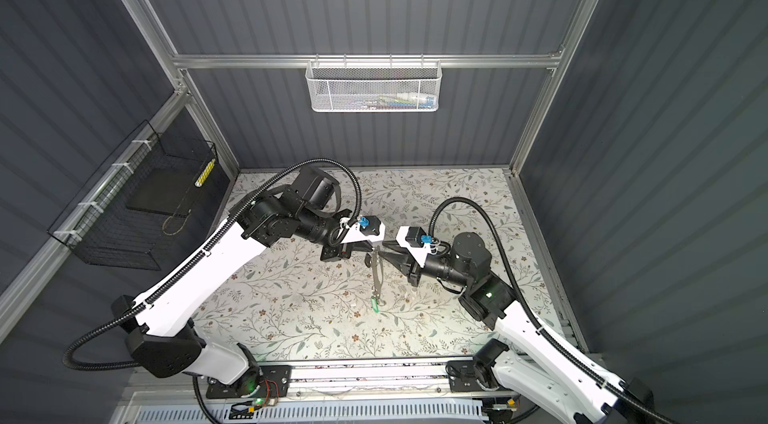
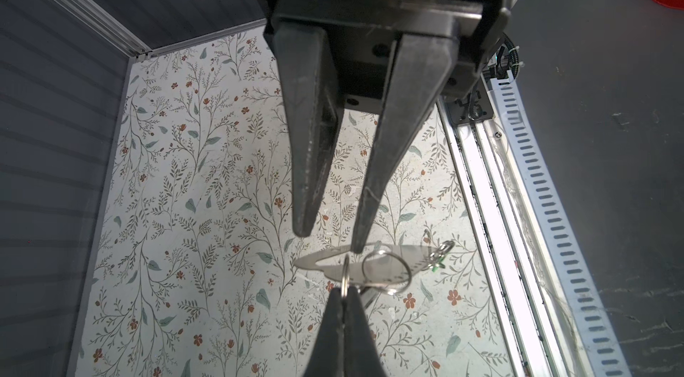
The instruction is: Put the keys on the keyring
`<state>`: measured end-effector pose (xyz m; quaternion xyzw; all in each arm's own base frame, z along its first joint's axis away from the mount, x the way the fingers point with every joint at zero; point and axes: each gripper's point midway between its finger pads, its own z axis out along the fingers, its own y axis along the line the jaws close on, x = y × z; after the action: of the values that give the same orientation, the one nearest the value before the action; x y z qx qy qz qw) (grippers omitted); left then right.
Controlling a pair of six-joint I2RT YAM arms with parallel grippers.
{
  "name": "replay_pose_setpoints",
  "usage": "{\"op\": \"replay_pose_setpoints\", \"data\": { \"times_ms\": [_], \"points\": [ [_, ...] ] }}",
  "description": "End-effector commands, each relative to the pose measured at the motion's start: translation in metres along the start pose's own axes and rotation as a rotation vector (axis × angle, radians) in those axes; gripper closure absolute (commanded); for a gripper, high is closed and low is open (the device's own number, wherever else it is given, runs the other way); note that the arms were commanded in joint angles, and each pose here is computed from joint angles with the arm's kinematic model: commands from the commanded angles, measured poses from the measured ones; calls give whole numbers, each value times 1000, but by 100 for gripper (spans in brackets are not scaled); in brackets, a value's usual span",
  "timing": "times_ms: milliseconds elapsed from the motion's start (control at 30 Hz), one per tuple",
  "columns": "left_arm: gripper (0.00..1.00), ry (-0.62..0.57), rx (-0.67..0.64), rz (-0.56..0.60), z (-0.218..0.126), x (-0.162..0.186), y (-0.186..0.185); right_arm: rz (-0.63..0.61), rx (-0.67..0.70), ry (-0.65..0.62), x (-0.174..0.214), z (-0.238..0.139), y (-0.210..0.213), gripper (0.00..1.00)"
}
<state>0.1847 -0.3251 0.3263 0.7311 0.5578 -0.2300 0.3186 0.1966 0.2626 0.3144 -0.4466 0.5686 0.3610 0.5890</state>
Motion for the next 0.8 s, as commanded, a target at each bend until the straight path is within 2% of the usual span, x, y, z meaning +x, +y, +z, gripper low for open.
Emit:
{"op": "replay_pose_setpoints", "data": {
  "times_ms": [0,500,767],
  "points": [
    [100,7,14,15,-2,-3,-4,0,-33,-18,-3,3,6,77],
    [100,10,33,33,3,-5,-7,9,-61,-19,-3,10,8,86],
    [100,-8,52,49,3,-8,-12,7,-67,-20,-3,11,10,99]
  ]
}}
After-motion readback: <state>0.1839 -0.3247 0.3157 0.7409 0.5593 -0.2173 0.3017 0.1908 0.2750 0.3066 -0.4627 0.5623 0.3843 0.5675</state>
